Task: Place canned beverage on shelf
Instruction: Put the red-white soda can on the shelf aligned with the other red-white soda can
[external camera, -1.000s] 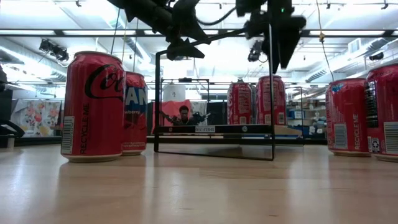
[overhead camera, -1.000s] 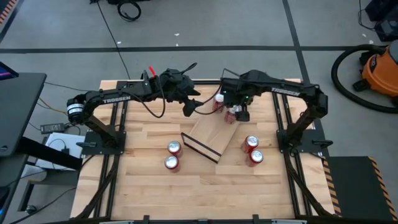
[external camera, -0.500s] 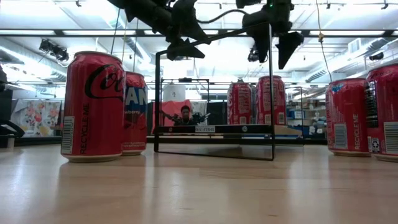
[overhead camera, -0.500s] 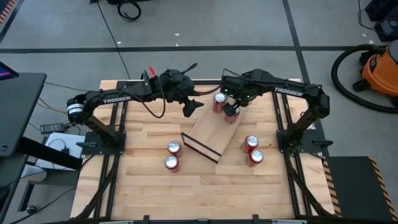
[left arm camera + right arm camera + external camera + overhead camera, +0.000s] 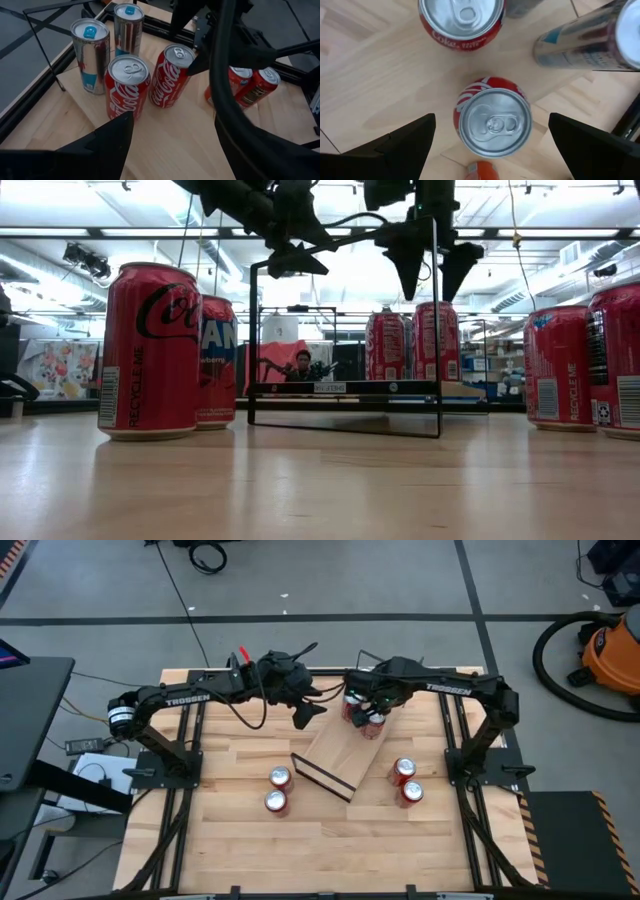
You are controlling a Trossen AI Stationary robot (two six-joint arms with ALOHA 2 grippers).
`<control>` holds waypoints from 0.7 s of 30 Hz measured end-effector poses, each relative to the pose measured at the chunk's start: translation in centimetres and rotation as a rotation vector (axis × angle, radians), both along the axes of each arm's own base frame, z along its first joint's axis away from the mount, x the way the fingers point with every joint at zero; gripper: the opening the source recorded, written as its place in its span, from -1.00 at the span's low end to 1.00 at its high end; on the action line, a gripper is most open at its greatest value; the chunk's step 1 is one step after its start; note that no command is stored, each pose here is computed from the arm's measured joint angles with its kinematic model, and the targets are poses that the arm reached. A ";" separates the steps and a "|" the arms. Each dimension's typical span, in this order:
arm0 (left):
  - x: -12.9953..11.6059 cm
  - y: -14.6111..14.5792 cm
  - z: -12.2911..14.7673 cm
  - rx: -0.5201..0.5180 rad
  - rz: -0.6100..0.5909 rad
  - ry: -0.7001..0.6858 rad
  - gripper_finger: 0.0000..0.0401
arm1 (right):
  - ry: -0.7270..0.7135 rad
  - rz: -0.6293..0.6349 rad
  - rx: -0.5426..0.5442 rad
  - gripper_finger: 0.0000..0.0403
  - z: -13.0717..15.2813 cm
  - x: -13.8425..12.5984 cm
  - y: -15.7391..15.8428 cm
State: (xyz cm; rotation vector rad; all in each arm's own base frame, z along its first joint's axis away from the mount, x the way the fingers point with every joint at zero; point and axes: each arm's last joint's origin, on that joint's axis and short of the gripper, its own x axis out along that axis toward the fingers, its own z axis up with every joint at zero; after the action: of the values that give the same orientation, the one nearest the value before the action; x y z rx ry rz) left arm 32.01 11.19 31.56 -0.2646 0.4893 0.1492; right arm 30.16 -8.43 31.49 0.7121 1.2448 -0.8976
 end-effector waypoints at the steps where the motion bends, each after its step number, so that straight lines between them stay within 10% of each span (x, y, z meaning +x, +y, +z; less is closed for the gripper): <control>1: 0.0 0.0 0.0 -0.002 0.000 0.004 0.45 | 0.003 0.002 0.008 0.99 -0.1 0.1 0.0; 21: -0.2 -0.1 -0.4 -0.015 0.000 0.042 0.45 | -0.008 0.006 0.092 0.99 -2.4 -0.1 -1.1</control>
State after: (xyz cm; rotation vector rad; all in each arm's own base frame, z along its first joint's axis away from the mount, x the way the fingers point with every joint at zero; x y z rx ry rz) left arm 31.80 11.12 31.18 -0.2769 0.5319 0.1514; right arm 30.09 -9.51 29.06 0.7839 1.2865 -0.8357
